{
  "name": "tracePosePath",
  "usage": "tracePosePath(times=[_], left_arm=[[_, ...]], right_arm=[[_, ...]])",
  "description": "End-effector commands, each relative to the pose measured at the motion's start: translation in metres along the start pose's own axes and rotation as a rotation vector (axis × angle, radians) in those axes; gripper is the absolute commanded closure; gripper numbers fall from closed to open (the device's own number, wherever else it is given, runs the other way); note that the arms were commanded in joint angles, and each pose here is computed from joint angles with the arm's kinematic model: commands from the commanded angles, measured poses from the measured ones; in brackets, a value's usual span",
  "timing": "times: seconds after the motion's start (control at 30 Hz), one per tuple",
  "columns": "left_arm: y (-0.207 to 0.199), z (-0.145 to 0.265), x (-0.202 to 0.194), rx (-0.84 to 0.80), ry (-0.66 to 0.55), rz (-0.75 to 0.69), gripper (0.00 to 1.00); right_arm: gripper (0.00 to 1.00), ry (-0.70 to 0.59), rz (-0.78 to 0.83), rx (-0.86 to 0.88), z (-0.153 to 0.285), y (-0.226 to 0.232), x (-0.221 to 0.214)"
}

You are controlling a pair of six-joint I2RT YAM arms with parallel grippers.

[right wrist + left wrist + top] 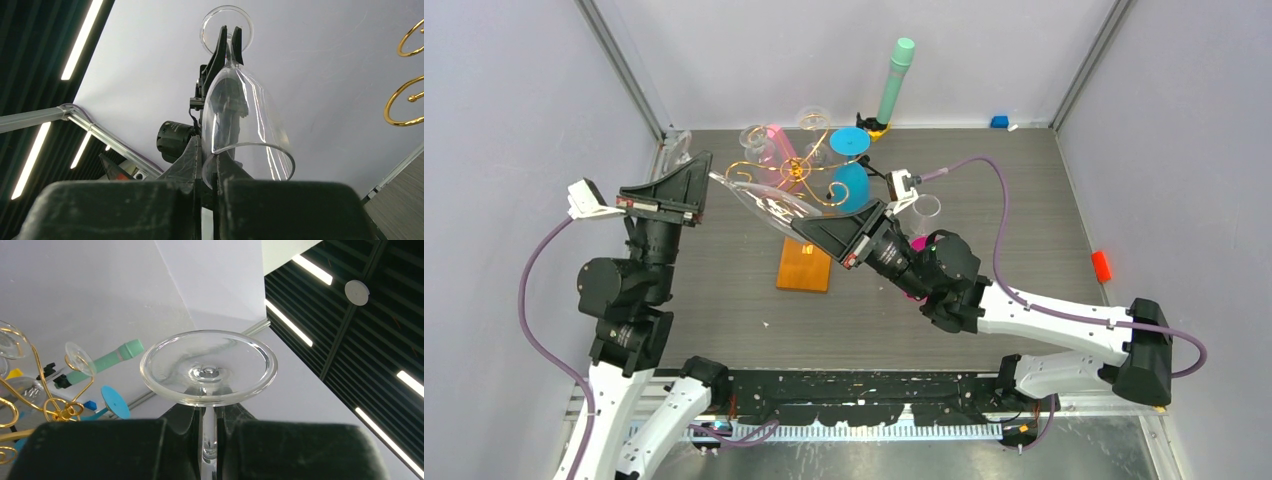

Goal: Take the wine glass off the wine glass rack

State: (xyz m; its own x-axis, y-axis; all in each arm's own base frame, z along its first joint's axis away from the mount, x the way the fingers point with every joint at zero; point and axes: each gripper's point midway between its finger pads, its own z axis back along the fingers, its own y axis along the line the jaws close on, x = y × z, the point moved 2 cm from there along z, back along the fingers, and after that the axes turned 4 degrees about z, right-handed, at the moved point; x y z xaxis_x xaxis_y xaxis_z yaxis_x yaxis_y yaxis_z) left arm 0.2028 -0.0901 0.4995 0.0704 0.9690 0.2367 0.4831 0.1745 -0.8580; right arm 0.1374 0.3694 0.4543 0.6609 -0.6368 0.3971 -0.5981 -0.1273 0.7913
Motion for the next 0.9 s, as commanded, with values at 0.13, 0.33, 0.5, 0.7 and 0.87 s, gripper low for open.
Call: tracePosePath(times=[0.13,0.33,0.5,0.7,0.87], left_arm=[[-0.034,0.009,0.01,-0.131,-0.027,-0.017,0.74],[-0.032,0.011,0.009,-0.129,-0.023,-0.023,0.54],[-0.028,0.011,0.005,-0.11,-0.001,-0.018,0.21],[-0.021,0.016,0.005,-0.085,-0.002,-0.014,0.09],[-0.017,0.022,-0.003,-0.072,0.057,-0.053,0.04]], right_arm=[[1.0,-0.123,0.02,0.035,-0.009,0.02,0.027],[1.0,-0.15,0.051,0.059,-0.013,0.027,0.033],[1.0,-0.175,0.059,0.097,-0.018,0.032,0.036],[1.0,-0.225,0.154,0.11,-0.015,0.049,0.054],[1.0,-0.25,0.307,0.017,-0.008,0.052,0.072]])
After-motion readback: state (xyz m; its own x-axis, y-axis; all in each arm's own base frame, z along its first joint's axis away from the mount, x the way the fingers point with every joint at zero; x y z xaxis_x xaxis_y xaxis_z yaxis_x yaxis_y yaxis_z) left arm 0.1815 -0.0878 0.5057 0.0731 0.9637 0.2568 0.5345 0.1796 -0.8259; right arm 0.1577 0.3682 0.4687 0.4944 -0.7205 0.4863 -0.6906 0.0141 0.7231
